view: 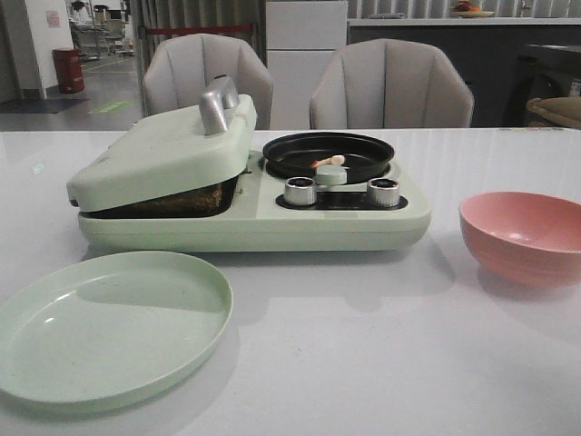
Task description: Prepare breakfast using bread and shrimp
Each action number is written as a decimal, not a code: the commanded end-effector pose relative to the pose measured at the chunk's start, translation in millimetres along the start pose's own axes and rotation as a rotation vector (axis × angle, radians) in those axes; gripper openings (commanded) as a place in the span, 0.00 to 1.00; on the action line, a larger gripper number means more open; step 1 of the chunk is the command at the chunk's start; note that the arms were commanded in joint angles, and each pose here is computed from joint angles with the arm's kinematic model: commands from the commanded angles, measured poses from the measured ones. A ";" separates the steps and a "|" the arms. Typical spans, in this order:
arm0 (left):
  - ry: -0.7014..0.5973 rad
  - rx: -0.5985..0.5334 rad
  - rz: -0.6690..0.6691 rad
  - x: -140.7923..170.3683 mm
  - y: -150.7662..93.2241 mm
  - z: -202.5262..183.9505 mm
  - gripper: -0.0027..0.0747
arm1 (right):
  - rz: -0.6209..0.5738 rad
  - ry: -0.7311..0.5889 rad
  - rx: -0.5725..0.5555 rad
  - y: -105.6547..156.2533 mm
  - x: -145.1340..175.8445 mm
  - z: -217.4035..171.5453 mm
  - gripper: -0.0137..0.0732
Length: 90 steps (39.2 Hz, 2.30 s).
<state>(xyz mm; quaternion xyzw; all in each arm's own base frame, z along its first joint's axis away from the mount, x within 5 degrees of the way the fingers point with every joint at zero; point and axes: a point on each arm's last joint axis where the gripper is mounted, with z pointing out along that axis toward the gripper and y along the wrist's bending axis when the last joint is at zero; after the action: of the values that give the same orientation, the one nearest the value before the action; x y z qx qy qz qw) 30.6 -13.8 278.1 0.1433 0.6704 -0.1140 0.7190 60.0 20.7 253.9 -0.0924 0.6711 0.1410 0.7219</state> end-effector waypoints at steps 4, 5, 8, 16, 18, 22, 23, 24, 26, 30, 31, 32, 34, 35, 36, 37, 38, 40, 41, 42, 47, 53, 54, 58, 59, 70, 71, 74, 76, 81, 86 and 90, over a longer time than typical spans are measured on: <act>-0.114 -0.002 -0.020 -15.7 0.8 -5.7 0.19 | -0.006 -0.096 0.011 -0.6 -16.0 -0.2 0.32; -0.114 -0.002 -0.020 -15.7 0.8 -5.7 0.19 | -0.006 -0.096 0.011 -0.6 -16.0 -0.2 0.32; -0.114 -0.002 -0.020 -15.7 0.8 -5.7 0.19 | -0.006 -0.096 0.011 -0.6 -16.0 -0.2 0.32; -0.114 -0.002 -0.020 -15.7 0.8 -5.7 0.19 | -0.006 -0.096 0.011 -0.6 -16.0 -0.2 0.32; -0.114 -0.002 -0.020 -15.7 0.8 -5.7 0.19 | -0.006 -0.096 0.011 -0.6 -16.0 -0.2 0.32; -0.114 -0.002 -0.020 -15.7 0.8 -5.7 0.19 | -0.006 -0.096 0.011 -0.6 -16.0 -0.2 0.32; -0.114 -0.002 -0.020 -15.7 0.8 -5.7 0.19 | -0.006 -0.096 0.011 -0.6 -16.0 -0.2 0.32; -0.114 -0.002 -0.020 -15.7 0.8 -5.7 0.19 | -0.006 -0.096 0.011 -0.6 -16.0 -0.2 0.32; -0.114 -0.002 -0.020 -15.7 0.8 -5.7 0.19 | -0.006 -0.096 0.011 -0.6 -16.0 -0.2 0.32; -0.113 -0.009 -0.011 -10.2 1.1 -3.2 0.19 | -0.006 -0.096 0.011 -0.6 -16.0 -0.2 0.32; -0.105 -0.017 0.003 -7.8 1.4 -2.3 0.19 | -0.006 -0.096 0.011 -0.6 -16.0 -0.2 0.32; -0.096 -0.023 0.009 -4.9 1.6 -1.4 0.19 | -0.006 -0.096 0.011 -0.6 -16.0 -0.2 0.32; -0.077 -0.055 0.035 0.9 2.7 0.5 0.19 | -0.006 -0.096 0.011 -0.6 -16.0 -0.2 0.32; -0.064 -0.075 0.047 5.2 3.5 1.8 0.19 | -0.006 -0.096 0.011 -0.6 -16.0 -0.2 0.32; -0.050 -0.090 0.051 10.1 4.0 3.3 0.19 | -0.006 -0.096 0.011 -0.6 -16.0 -0.2 0.32; -0.040 -0.112 0.052 14.1 4.8 4.4 0.19 | -0.006 -0.096 0.011 -0.6 -16.0 -0.2 0.32; -0.025 -0.129 0.053 19.8 5.5 5.9 0.19 | -0.006 -0.096 0.011 -0.6 -16.0 -0.2 0.32; -0.001 -0.177 0.040 30.6 7.6 8.3 0.19 | -0.006 -0.096 0.011 -0.6 -16.0 -0.2 0.32; 0.003 -0.201 0.019 34.3 8.7 9.0 0.19 | -0.006 -0.096 0.011 -0.6 -16.0 -0.2 0.32; 0.010 -0.218 0.006 39.3 9.6 10.0 0.19 | -0.006 -0.096 0.011 -0.6 -16.0 -0.2 0.32; 0.025 -0.292 -0.056 57.0 13.5 12.5 0.19 | -0.006 -0.096 0.011 -0.6 -16.0 -0.2 0.32; 0.012 -0.304 -0.072 69.5 14.5 14.2 0.19 | -0.006 -0.096 0.011 -0.6 -16.0 -0.2 0.32; 0.010 -0.304 -0.076 71.2 14.5 14.4 0.19 | -0.006 -0.096 0.011 -0.6 -16.0 -0.2 0.32; -0.016 -0.303 -0.086 75.0 14.5 15.1 0.19 | -0.006 -0.096 0.011 -0.6 -16.0 -0.2 0.32; -0.015 -0.303 -0.088 75.2 14.5 15.1 0.19 | -0.006 -0.096 0.011 -0.6 -16.0 -0.2 0.32; -0.036 -0.283 -0.082 73.1 13.5 15.4 0.19 | -0.006 -0.096 0.011 -0.6 -16.0 -0.2 0.32; -0.030 -0.276 -0.075 73.6 13.1 15.5 0.19 | -0.006 -0.096 0.011 -0.6 -16.0 -0.2 0.32; -0.030 -0.264 -0.074 73.5 12.4 15.7 0.19 | -0.006 -0.096 0.011 -0.6 -16.0 -0.2 0.32; -0.030 -0.264 -0.074 73.5 12.4 15.7 0.19 | -0.006 -0.096 0.011 -0.6 -16.0 -0.2 0.32; -0.028 -0.265 -0.074 73.6 12.6 15.8 0.19 | -0.006 -0.096 0.011 -0.6 -16.0 -0.2 0.32; -0.028 -0.265 -0.074 73.6 12.6 15.8 0.19 | -0.006 -0.096 0.011 -0.6 -16.0 -0.2 0.32; -0.028 -0.265 -0.074 73.6 12.6 15.8 0.19 | -0.006 -0.096 0.011 -0.6 -16.0 -0.2 0.32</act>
<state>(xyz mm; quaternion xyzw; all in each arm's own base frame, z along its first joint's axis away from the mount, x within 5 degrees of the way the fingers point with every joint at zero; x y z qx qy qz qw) 56.1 -5.2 206.0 0.0229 0.6993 -0.0435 0.7131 60.0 20.7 253.9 -0.0924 0.6711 0.1410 0.7219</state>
